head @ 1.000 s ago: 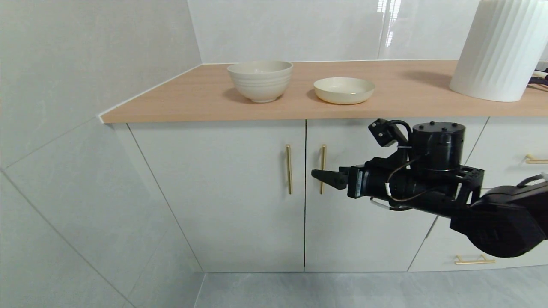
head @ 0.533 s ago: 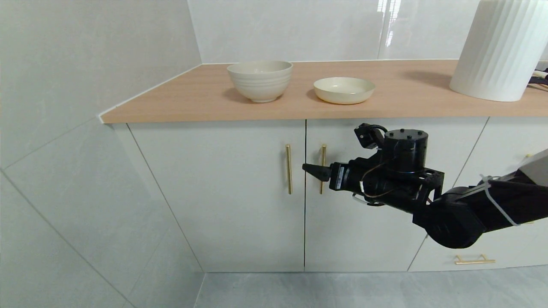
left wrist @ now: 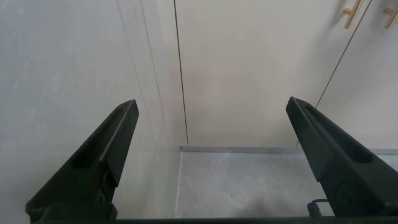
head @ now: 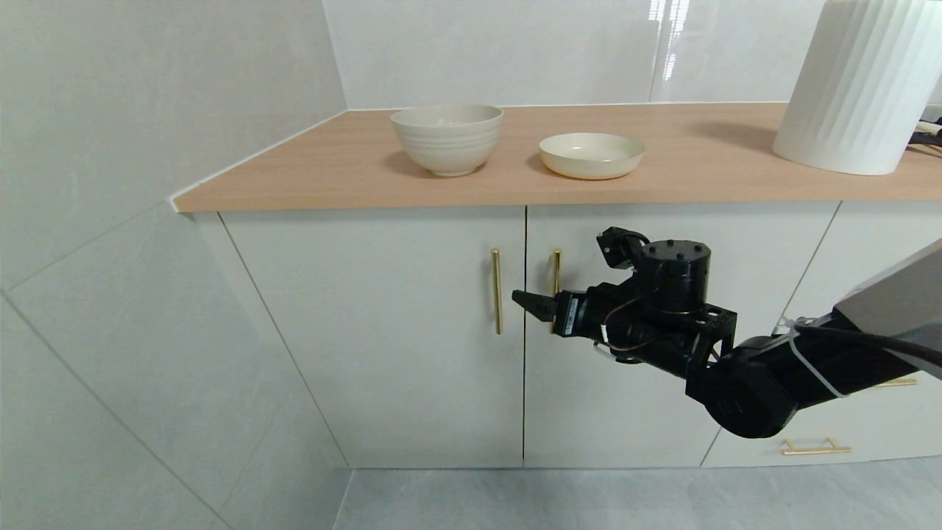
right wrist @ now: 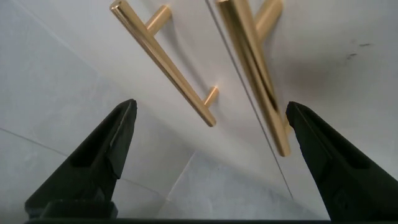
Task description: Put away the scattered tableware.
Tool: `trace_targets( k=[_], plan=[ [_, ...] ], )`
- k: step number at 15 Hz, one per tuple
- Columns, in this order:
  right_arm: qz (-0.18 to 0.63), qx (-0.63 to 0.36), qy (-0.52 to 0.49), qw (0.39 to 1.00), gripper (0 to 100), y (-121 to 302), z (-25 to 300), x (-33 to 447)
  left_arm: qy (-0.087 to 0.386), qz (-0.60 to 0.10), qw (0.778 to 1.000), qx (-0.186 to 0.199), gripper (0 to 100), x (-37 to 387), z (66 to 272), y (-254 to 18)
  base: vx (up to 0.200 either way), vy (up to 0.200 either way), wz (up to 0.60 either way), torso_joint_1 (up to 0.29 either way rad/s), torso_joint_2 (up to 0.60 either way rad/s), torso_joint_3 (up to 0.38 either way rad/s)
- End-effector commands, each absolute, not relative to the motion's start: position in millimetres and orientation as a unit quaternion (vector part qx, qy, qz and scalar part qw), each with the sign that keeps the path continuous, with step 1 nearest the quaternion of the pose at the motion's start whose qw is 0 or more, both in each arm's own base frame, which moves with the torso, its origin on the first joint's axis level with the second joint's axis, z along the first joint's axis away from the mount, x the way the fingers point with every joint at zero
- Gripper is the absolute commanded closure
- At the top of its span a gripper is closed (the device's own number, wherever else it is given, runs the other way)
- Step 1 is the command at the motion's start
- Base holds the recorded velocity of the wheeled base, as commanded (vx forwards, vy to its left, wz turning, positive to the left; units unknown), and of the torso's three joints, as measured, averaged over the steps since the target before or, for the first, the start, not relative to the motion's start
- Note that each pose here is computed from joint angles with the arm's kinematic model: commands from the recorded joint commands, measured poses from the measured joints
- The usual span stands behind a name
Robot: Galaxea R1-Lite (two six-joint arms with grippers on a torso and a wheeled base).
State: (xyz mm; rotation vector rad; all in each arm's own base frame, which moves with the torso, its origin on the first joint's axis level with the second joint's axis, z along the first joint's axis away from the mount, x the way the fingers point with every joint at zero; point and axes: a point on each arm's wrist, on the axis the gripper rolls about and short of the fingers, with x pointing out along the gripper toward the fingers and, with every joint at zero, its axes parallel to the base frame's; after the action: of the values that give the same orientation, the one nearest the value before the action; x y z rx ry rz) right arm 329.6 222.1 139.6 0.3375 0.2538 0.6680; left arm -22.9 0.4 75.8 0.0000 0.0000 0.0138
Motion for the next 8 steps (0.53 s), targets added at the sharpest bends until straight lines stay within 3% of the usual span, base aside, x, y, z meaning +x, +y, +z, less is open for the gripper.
trace_targets(
  k=[1,8],
  plan=[
    [0.331,0.165,0.120,0.921,0,225,139,328,0.001,0.007,1.000,0.000,0,-23,76,0,0.000,0.000,0.00,0.000,0.00,0.000],
    [0.349,0.177,0.120,0.913,0,232,139,316,0.001,0.007,1.000,0.000,0,-23,76,0,0.000,0.000,0.00,0.000,0.00,0.000]
  ],
)
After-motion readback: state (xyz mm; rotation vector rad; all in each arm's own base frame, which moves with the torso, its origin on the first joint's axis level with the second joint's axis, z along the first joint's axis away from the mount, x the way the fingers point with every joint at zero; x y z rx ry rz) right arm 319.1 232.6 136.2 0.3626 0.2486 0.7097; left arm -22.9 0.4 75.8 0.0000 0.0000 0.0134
